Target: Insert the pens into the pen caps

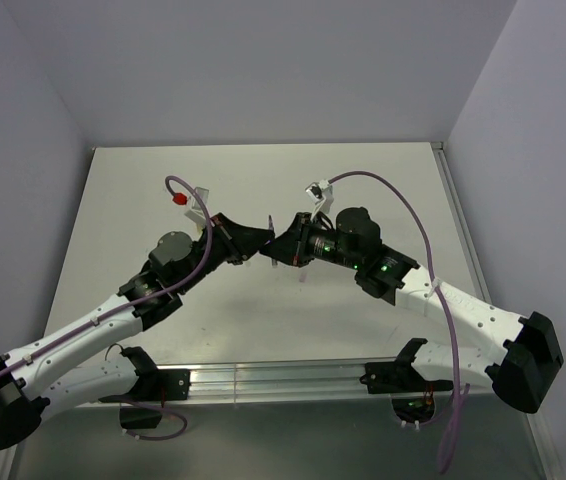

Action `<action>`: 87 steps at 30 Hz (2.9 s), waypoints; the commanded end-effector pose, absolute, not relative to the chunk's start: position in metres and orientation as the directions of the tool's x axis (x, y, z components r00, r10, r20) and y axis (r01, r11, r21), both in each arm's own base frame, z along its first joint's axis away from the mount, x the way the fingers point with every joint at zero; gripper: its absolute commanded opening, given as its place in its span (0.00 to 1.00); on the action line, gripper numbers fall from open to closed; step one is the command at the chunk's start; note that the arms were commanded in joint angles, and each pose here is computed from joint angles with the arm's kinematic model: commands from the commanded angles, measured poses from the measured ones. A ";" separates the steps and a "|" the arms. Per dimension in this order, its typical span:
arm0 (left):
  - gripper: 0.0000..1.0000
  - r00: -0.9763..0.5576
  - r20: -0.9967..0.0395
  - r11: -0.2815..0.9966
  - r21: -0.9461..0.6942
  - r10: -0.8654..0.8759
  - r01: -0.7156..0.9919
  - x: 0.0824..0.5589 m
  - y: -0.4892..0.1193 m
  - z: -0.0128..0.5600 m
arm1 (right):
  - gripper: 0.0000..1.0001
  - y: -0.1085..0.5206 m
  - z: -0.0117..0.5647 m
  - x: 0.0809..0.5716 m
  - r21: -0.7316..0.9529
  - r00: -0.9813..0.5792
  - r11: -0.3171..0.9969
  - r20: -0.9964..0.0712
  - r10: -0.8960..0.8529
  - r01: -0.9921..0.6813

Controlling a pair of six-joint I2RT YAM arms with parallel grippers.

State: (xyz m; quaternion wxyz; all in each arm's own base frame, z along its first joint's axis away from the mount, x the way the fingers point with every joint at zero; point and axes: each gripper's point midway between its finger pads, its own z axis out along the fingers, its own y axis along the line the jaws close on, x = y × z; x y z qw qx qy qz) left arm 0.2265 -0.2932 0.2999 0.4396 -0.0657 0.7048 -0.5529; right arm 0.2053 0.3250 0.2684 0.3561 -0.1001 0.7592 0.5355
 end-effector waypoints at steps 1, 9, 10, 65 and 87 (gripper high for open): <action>0.00 -0.585 -0.539 0.308 -0.837 -0.606 0.452 0.220 -0.296 0.333 | 0.16 0.330 0.276 0.205 0.738 -0.710 0.373 -0.662 0.239 -0.562; 0.18 -0.556 -0.577 0.333 -0.810 -0.599 0.482 0.219 -0.296 0.337 | 0.00 0.322 0.265 0.208 0.724 -0.705 0.428 -0.668 0.239 -0.540; 0.23 -0.546 -0.580 0.336 -0.807 -0.604 0.486 0.219 -0.293 0.340 | 0.00 0.320 0.262 0.207 0.723 -0.708 0.441 -0.665 0.236 -0.532; 0.53 -0.742 -0.633 0.928 -0.096 0.222 0.360 0.279 -0.385 0.052 | 0.00 0.138 0.194 0.191 0.610 -0.578 0.782 -0.686 0.441 -0.127; 0.43 -0.760 -0.573 0.926 -0.006 0.305 0.377 0.283 -0.385 0.028 | 0.00 0.136 0.190 0.188 0.606 -0.576 0.784 -0.691 0.437 -0.132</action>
